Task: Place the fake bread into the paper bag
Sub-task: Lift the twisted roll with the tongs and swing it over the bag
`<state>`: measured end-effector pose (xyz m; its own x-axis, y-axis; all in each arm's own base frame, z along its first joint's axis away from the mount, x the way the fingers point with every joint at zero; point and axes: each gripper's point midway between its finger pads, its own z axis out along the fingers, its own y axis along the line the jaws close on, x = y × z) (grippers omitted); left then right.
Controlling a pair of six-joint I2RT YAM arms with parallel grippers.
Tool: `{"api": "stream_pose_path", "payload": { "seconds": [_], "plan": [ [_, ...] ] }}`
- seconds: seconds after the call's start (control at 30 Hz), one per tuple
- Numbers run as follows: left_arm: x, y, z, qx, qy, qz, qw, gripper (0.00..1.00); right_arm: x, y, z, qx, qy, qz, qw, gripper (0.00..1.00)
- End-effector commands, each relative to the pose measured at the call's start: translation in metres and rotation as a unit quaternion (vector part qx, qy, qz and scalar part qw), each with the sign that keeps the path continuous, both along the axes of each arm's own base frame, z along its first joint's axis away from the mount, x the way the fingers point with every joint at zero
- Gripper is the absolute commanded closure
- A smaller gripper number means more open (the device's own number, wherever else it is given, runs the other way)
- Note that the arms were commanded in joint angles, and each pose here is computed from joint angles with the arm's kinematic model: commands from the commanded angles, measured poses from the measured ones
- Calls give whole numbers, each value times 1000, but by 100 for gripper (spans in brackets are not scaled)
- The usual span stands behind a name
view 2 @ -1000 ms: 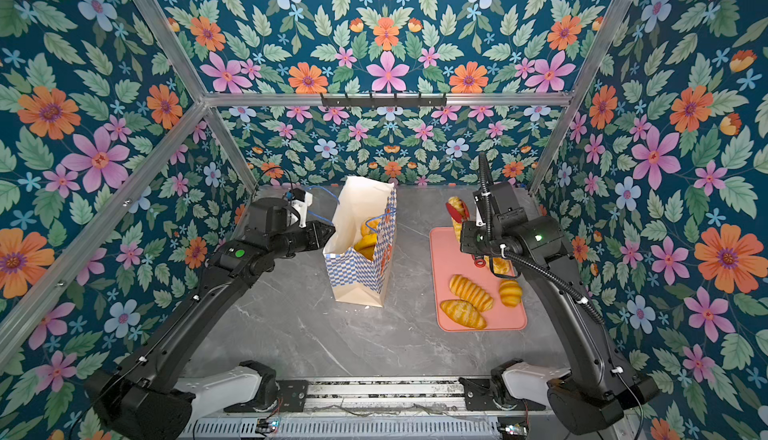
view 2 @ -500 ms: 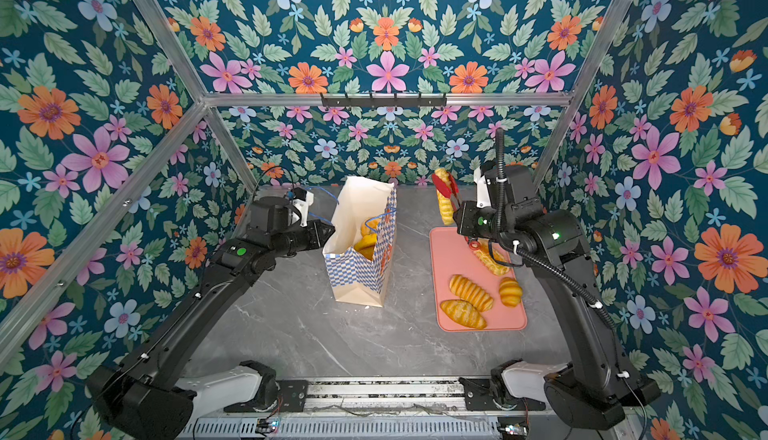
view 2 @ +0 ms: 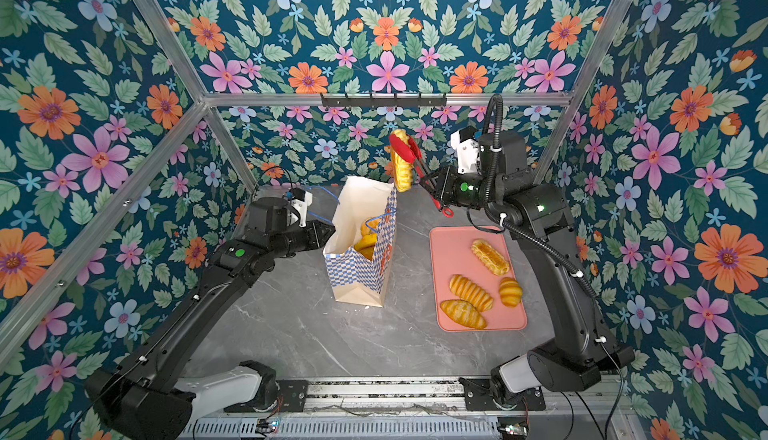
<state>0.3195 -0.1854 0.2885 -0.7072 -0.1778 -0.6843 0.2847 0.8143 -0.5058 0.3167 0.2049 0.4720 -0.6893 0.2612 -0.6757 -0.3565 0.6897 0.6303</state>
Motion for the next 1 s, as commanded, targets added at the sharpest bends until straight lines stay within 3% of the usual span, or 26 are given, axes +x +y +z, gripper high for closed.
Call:
{"api": "stream_pose_path", "payload": {
  "seconds": [0.0,0.63,0.97],
  "plan": [
    [-1,0,-1,-2,2,-1,1000,74,1,14,24,42,-27,25,998,73],
    [-2,-3,-1,-11,5,-4,1000,86,12,84,6,38,-9,87,995,75],
    [-3,-2,0,-14,2,-3,1000,91,24,105,-42,7,35,91,995,77]
  ]
}}
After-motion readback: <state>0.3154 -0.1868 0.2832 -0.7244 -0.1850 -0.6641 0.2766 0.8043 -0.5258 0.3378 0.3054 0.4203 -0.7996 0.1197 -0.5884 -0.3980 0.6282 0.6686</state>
